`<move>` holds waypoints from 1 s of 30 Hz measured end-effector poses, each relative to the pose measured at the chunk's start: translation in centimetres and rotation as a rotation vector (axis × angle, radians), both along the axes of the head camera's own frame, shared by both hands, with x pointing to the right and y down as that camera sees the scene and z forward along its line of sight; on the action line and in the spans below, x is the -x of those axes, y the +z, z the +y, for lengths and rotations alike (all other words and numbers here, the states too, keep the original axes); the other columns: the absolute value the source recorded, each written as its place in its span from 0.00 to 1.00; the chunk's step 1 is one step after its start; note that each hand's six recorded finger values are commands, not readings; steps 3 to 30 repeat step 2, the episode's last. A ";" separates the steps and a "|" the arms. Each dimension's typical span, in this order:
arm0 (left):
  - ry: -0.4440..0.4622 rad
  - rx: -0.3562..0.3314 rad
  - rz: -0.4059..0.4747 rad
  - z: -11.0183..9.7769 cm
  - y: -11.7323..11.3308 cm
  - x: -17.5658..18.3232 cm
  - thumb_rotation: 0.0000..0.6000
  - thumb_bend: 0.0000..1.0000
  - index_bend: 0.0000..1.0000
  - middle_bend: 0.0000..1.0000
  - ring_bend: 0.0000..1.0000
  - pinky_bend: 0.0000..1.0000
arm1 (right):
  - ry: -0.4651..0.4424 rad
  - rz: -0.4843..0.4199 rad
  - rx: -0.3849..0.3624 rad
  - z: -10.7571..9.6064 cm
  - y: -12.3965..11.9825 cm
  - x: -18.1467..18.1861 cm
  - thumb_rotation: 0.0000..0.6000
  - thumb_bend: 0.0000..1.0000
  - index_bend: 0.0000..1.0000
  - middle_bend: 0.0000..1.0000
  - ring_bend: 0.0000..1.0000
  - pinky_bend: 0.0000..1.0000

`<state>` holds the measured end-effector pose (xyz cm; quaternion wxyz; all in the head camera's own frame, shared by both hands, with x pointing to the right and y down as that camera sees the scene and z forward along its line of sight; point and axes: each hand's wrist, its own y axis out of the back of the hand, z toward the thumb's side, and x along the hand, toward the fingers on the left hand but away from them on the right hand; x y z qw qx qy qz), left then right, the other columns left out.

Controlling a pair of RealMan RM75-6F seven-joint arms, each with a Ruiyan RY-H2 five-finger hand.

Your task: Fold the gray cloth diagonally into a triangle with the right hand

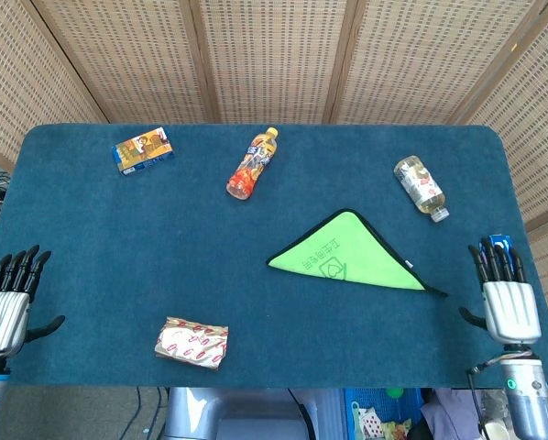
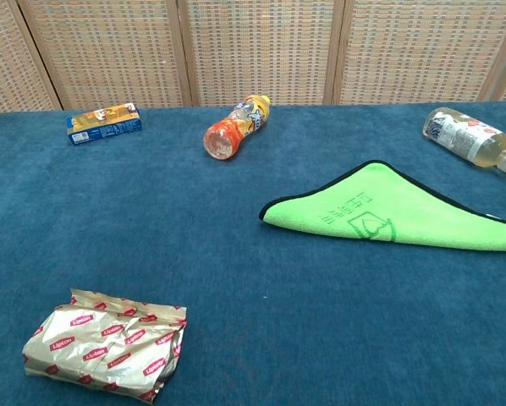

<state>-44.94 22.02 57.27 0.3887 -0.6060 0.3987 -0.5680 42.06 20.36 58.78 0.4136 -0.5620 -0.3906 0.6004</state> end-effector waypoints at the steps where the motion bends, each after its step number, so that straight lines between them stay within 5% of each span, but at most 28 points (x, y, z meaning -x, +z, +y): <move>1: 0.000 -0.001 -0.001 0.0 0.0 0.0 1.00 0.10 0.00 0.00 0.00 0.00 | 0.006 0.003 0.004 0.5 -0.1 -0.3 1.00 0.00 0.04 0.00 0.00 0.00; 30: 0.000 -0.002 -0.002 0.1 -0.1 0.0 1.00 0.10 0.00 0.00 0.00 0.00 | 0.014 0.002 0.012 1.2 -0.2 -0.7 1.00 0.00 0.04 0.00 0.00 0.00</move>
